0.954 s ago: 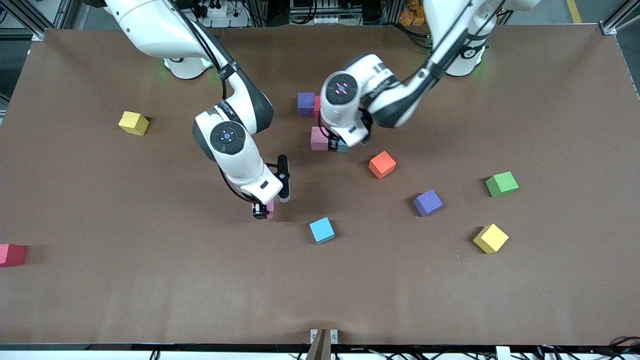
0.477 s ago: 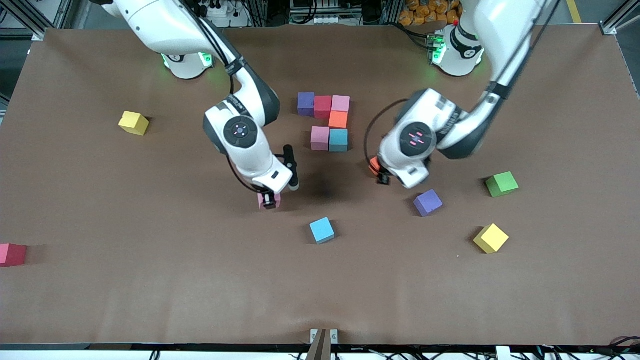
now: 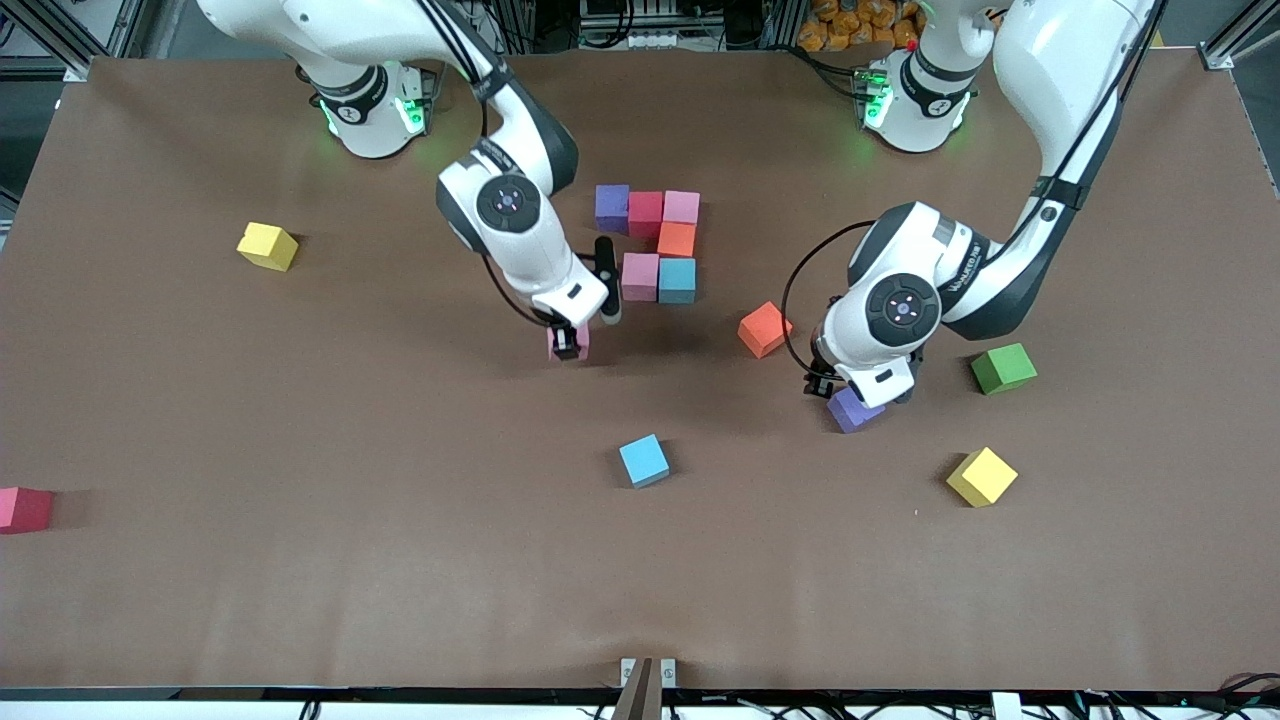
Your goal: Form number 2 with 11 blocks
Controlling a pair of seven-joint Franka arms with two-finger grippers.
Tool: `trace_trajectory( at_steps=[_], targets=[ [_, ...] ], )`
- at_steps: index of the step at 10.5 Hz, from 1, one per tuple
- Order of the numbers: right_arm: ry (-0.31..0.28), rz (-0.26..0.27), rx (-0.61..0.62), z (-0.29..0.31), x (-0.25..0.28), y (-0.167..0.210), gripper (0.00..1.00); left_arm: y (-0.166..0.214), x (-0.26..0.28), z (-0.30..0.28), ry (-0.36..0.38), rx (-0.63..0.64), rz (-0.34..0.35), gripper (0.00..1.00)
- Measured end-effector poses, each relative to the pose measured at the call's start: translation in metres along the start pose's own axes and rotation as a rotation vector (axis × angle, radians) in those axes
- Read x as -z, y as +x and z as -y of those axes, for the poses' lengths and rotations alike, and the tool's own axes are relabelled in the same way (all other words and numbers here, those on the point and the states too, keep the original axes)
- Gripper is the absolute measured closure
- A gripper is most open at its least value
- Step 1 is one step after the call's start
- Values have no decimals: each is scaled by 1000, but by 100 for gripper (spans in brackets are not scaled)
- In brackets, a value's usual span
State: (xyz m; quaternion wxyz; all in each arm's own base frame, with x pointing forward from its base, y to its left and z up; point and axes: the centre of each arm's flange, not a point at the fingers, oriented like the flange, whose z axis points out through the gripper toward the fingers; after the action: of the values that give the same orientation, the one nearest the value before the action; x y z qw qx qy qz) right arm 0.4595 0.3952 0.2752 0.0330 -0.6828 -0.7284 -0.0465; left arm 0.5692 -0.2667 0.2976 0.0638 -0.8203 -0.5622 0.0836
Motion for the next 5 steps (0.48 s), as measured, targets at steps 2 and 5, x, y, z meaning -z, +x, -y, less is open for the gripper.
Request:
trace_trajectory(
  at_steps=[2,5],
  targets=[
    [14,-60,-82,28,-9,-11,41,17,0,-1,1,-104,-16,22],
    [0,-84,-97,48,-22,-11,41,54,-1,0,7,-186,-26,22]
  ],
)
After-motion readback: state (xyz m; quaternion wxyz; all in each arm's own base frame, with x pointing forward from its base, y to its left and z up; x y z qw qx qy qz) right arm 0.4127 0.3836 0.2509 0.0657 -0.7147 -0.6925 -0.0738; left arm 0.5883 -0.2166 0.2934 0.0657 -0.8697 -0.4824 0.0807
